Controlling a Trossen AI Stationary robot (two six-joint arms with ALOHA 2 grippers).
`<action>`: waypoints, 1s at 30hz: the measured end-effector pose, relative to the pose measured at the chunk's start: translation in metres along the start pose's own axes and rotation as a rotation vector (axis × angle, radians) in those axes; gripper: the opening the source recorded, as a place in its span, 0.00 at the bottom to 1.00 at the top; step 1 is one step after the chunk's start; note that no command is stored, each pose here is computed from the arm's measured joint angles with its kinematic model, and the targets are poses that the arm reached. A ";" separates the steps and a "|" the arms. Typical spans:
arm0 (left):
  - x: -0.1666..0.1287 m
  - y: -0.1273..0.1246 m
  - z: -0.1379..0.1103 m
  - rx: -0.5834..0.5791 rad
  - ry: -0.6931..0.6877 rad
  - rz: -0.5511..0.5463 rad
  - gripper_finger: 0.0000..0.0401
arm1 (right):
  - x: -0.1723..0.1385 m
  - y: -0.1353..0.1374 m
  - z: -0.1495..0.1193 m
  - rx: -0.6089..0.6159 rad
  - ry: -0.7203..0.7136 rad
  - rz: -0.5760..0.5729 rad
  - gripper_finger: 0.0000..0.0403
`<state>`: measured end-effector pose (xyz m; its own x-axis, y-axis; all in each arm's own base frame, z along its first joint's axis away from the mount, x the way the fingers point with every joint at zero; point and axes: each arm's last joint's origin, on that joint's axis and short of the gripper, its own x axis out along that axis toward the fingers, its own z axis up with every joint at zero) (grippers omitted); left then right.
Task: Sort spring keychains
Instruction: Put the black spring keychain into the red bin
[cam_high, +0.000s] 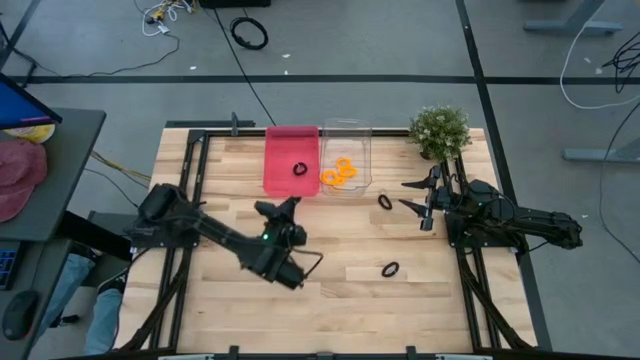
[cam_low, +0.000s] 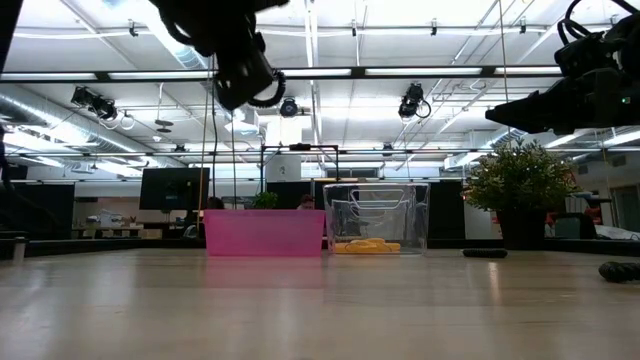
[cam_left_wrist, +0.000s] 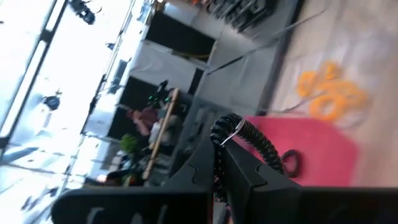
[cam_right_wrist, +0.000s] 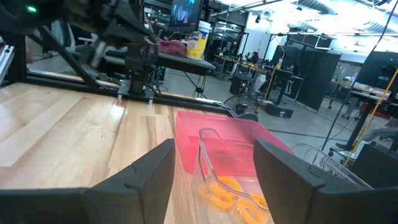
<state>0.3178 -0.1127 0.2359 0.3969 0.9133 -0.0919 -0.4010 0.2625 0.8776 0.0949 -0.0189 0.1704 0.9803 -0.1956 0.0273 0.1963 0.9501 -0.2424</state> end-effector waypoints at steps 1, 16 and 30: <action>0.006 0.000 -0.001 0.006 0.010 0.016 0.04 | 0.000 0.000 0.000 0.000 0.000 0.000 0.55; 0.108 0.011 -0.045 0.153 0.266 0.215 0.06 | 0.000 0.000 0.000 0.000 0.000 0.000 0.55; 0.148 0.024 -0.061 0.149 0.395 0.268 0.04 | 0.000 0.000 0.000 0.000 0.000 0.000 0.55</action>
<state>0.3164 0.0476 0.2150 -0.0585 0.9983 0.0003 -0.3126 -0.0186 0.9497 0.0949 -0.0189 0.1704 0.9803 -0.1955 0.0273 0.1962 0.9501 -0.2425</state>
